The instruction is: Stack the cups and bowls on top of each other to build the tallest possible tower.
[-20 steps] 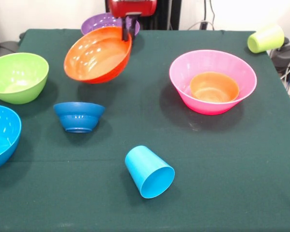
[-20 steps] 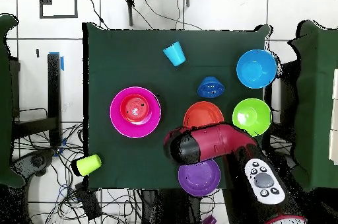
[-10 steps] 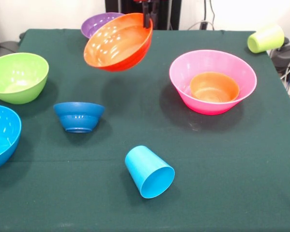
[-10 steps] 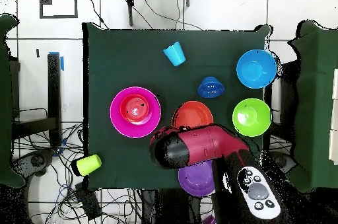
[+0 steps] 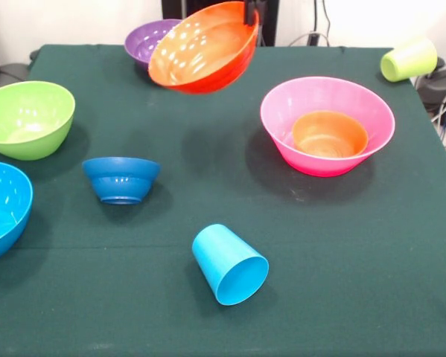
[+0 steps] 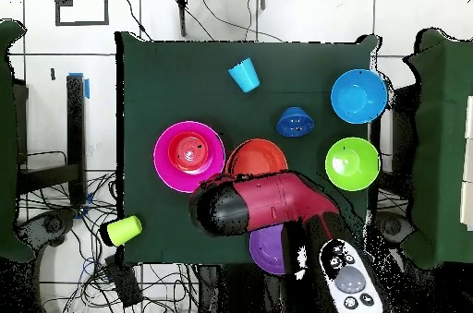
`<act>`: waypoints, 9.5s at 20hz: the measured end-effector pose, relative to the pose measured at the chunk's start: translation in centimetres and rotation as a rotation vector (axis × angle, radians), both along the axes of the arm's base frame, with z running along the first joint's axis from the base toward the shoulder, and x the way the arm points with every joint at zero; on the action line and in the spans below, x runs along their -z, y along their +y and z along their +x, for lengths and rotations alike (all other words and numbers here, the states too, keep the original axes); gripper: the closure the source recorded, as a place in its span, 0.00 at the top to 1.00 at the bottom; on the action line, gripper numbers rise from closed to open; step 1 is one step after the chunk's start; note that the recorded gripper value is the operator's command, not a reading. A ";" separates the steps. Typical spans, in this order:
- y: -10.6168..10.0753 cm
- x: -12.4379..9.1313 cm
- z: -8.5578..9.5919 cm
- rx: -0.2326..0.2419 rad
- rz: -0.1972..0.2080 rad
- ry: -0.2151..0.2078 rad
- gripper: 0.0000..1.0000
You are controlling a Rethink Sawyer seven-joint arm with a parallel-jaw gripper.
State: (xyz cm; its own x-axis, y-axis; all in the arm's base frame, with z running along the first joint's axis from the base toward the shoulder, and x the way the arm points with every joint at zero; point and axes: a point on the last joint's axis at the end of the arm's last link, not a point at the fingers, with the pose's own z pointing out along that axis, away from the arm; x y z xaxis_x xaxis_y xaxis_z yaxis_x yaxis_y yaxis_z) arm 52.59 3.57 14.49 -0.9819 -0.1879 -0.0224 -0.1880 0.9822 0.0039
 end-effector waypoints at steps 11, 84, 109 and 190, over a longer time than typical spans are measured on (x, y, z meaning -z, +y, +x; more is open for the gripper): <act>5.3 -3.3 -0.6 -0.024 0.015 0.011 0.00; 18.0 -9.9 7.8 -0.015 0.025 -0.345 0.00; 17.7 -11.7 7.5 -0.020 -0.004 -0.379 0.00; 17.7 6.1 2.9 -0.107 -0.070 -0.179 0.00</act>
State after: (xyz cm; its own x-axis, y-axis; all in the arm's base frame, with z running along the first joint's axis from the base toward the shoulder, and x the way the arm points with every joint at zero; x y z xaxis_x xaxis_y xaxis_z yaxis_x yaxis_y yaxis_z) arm 55.44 21.23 8.37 -0.9377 -0.2981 -0.1784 -0.2828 0.9533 -0.1061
